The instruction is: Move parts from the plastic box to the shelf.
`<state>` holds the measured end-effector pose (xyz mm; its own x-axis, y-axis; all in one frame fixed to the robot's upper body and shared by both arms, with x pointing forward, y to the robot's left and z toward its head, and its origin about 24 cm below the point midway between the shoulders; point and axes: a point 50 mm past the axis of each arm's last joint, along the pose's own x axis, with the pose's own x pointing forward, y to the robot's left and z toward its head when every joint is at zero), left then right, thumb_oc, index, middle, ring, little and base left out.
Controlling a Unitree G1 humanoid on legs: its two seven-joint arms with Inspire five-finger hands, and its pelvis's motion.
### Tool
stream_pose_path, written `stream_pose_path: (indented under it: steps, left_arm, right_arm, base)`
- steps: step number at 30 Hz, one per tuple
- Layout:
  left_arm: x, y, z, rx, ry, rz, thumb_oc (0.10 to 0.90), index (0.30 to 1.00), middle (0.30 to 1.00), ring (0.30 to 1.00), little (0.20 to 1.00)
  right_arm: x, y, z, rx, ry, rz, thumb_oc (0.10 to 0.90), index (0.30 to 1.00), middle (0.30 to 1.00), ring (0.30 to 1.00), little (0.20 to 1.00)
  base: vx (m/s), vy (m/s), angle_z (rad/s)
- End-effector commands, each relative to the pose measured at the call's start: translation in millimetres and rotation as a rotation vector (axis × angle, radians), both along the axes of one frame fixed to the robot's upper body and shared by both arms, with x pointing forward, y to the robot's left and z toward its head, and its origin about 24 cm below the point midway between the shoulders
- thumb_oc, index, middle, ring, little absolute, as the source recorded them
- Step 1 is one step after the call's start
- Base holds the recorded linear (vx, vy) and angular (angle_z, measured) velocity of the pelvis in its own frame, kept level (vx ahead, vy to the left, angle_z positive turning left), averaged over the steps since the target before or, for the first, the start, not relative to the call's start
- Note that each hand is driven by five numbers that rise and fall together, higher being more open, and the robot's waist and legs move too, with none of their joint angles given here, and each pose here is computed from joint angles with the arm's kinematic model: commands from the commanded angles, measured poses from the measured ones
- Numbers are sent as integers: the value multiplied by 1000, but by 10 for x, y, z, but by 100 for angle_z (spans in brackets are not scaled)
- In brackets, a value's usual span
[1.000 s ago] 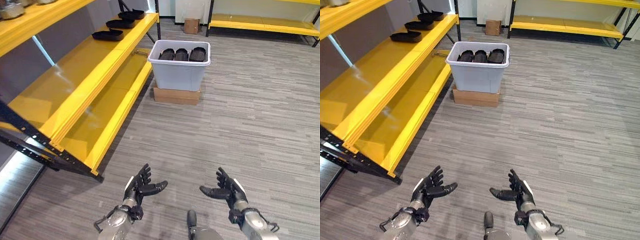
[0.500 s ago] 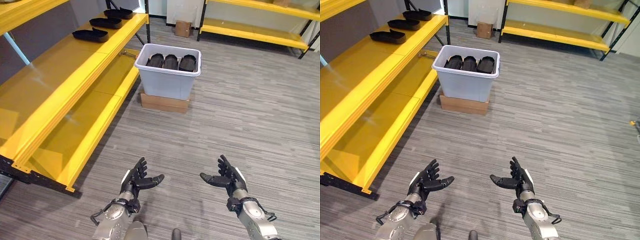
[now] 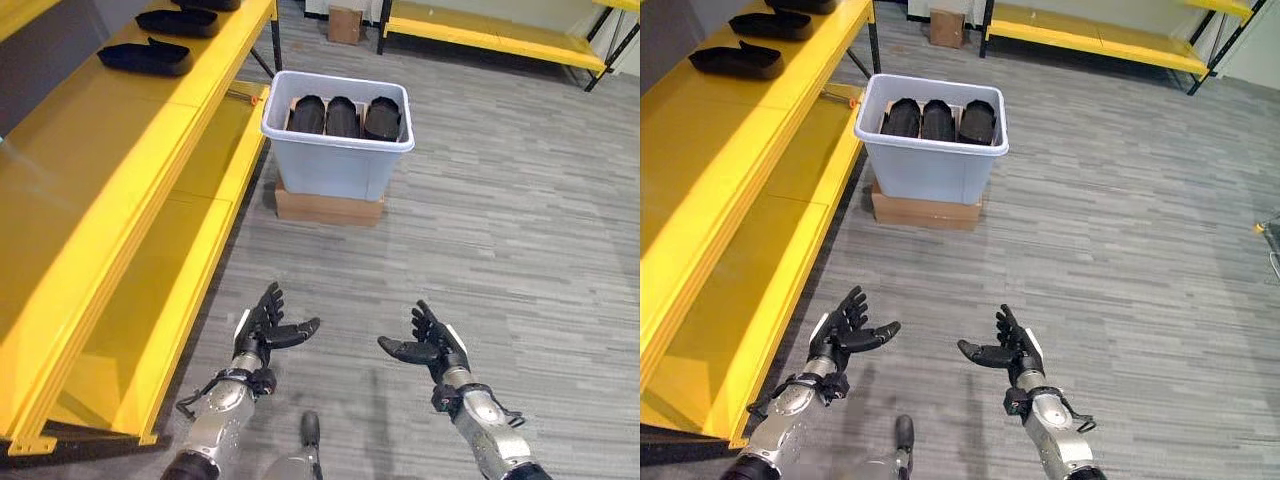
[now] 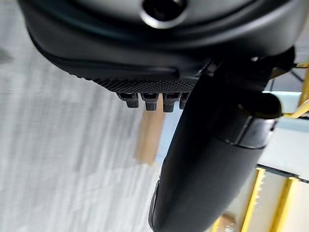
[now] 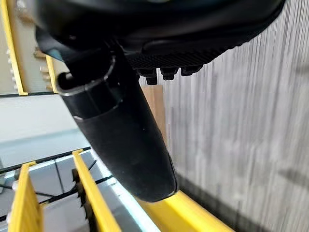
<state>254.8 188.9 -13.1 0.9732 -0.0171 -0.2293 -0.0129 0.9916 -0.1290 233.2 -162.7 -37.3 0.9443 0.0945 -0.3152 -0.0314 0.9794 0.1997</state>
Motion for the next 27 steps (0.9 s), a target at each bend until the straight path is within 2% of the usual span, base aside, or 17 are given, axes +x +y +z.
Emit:
stream_pose_path:
  steps: [1, 13, 19, 27]
  left_arm:
    - [112, -26, 344, 20, -203, -16, 900, 1000, 1000, 1000, 1000]
    - [191, -97, 316, 3, -198, -4, 900, 1000, 1000, 1000, 1000]
    - [173, -219, 257, -18, -176, -33, 900, 1000, 1000, 1000, 1000]
    - [153, -159, 283, -40, -181, -13, 900, 1000, 1000, 1000, 1000]
  right_arm:
    - [293, 9, 441, -5, -234, 21, 900, 1000, 1000, 1000, 1000]
    - [292, -83, 501, -5, -264, -64, 900, 1000, 1000, 1000, 1000]
    - [257, -214, 515, -32, -272, -77, 900, 1000, 1000, 1000, 1000]
    - [301, -233, 559, -53, -289, -53, 900, 1000, 1000, 1000, 1000]
  base:
    - [239, 258, 32]
    - [311, 31, 23]
    - [732, -228, 70]
    - [280, -187, -21]
